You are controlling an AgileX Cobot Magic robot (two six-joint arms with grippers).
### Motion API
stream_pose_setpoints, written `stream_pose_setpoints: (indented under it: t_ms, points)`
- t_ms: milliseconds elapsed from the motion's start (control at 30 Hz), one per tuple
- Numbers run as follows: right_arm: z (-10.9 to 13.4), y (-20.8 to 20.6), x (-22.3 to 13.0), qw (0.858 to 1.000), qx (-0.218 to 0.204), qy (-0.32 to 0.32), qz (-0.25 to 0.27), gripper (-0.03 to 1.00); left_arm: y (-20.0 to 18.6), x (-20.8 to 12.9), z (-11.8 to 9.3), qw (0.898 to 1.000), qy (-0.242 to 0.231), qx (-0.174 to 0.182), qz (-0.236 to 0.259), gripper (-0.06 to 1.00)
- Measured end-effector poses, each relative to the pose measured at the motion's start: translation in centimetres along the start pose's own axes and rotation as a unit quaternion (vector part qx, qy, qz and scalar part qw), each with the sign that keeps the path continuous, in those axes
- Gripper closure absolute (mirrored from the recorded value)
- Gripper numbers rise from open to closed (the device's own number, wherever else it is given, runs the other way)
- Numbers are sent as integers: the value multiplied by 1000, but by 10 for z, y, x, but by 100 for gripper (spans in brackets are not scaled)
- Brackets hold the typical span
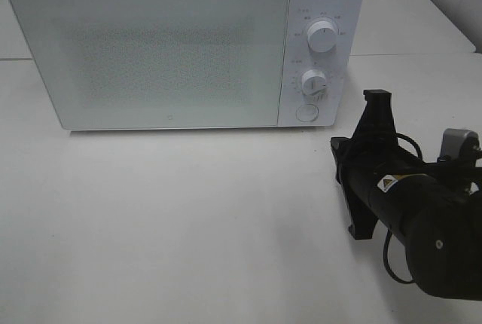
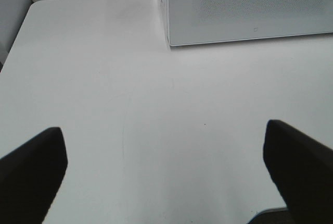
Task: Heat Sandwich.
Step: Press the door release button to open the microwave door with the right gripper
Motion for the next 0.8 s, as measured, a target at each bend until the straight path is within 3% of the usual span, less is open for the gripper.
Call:
stream_pose_setpoints:
  t_ms: [367, 800]
  points:
    - [15, 37, -5, 1000, 18, -10, 8, 96, 0, 0, 0, 1000, 0, 0, 0, -3]
    - [8, 80, -9, 1000, -11, -2, 2, 96, 0, 0, 0, 1000, 0, 0, 0, -3]
Point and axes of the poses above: a point on each arm's last joint axis where the gripper is mounted, y pointing out along that axis toward the gripper, z along the wrist's bending axis when the last joint is at zero, x = y × z, the point moved 7 cm from there along y, pointing out along that axis toward the gripper, and after that the axes turned 6 degrees about -y, right-handed, at the moved point
